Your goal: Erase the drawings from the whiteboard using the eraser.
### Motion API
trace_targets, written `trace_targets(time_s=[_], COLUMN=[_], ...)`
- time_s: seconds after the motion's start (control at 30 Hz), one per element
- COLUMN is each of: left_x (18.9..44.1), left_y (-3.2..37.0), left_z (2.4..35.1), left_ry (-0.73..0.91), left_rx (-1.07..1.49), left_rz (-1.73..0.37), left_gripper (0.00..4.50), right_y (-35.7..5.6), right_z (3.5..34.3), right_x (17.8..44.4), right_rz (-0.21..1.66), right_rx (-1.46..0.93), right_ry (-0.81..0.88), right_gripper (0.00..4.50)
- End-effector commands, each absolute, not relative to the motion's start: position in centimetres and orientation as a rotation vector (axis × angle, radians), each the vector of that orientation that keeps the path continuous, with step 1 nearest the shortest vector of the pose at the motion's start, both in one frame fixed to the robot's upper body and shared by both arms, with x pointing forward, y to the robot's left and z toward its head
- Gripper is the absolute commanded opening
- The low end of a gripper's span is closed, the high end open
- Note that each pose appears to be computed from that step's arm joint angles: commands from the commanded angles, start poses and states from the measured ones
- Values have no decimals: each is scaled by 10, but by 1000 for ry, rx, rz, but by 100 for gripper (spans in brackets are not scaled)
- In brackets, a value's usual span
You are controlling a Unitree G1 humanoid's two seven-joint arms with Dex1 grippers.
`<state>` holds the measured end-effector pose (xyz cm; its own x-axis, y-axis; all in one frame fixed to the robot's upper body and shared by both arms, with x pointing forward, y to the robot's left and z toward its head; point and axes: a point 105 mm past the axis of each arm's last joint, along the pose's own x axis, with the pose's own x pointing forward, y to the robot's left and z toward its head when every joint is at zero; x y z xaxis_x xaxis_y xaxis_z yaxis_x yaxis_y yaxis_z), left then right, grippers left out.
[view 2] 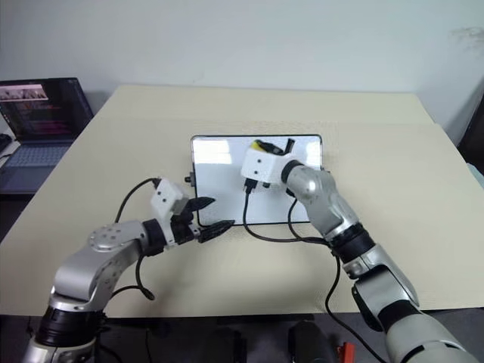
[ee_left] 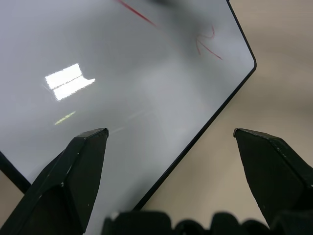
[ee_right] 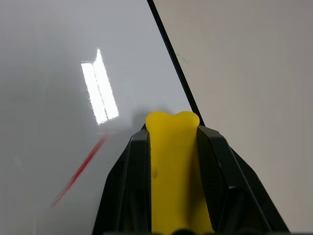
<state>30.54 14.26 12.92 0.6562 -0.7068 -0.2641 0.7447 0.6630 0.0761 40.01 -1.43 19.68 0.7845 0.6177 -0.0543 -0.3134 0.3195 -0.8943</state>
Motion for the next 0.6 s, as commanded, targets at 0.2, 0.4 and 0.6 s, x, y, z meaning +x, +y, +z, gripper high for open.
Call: trace_targets(time_s=[0.2,0.4,0.6], left_x=[306,310,309], left_y=[137,135,133], left_z=[144,146,145], left_ry=[163,153,153], left_rx=[201,199,199], left_rz=[-850,-852,-858], left_gripper=[450,450,450], right_y=[-40,-37,-21], right_z=[151,146,193], right_x=[391,384,398], right_rz=[744,776,624], right_rx=[-1198,-1223,-1136], right_ry=[-136,-135,-307], right_gripper=[99,99,99])
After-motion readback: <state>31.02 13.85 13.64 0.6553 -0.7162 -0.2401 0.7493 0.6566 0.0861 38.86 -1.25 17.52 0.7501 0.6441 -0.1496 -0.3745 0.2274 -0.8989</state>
